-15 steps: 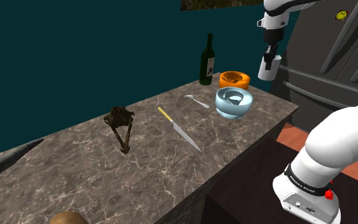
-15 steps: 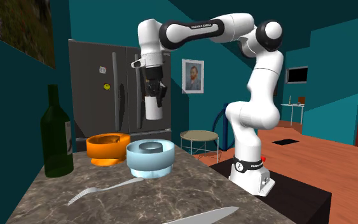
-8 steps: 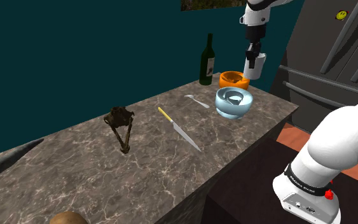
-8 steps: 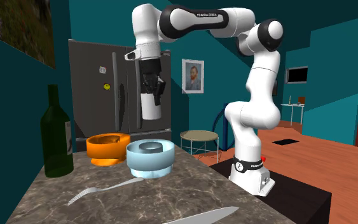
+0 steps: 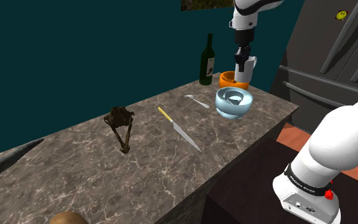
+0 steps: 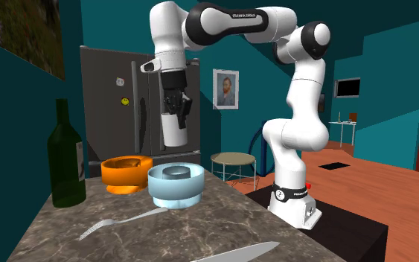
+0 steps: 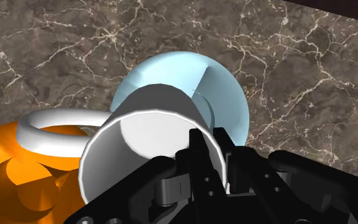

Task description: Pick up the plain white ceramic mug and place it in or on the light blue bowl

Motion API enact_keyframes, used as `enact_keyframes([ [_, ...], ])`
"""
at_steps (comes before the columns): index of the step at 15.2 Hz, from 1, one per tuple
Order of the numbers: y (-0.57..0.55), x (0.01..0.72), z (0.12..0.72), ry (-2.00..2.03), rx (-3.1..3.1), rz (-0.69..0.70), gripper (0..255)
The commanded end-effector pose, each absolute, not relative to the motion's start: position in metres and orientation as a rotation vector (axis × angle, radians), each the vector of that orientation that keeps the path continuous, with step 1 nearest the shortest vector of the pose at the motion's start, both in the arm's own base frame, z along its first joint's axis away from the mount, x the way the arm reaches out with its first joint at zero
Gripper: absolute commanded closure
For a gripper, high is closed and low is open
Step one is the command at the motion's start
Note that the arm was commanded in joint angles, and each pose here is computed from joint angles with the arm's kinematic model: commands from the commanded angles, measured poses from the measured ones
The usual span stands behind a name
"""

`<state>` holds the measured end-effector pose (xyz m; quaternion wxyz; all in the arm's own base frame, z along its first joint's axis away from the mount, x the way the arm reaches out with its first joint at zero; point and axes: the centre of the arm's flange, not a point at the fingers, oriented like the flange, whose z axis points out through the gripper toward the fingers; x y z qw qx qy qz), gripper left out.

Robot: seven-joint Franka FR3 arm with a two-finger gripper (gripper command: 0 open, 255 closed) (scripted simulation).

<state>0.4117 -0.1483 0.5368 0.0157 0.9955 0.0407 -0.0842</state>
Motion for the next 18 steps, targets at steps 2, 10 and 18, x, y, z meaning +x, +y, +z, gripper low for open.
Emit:
enact_keyframes([
  [2,-0.148,0.411,0.521,0.126,3.097,-0.261,255],
  [10,-0.148,0.411,0.479,0.126,3.097,-0.261,255],
  [18,-0.148,0.411,0.464,0.126,3.097,-0.261,255],
])
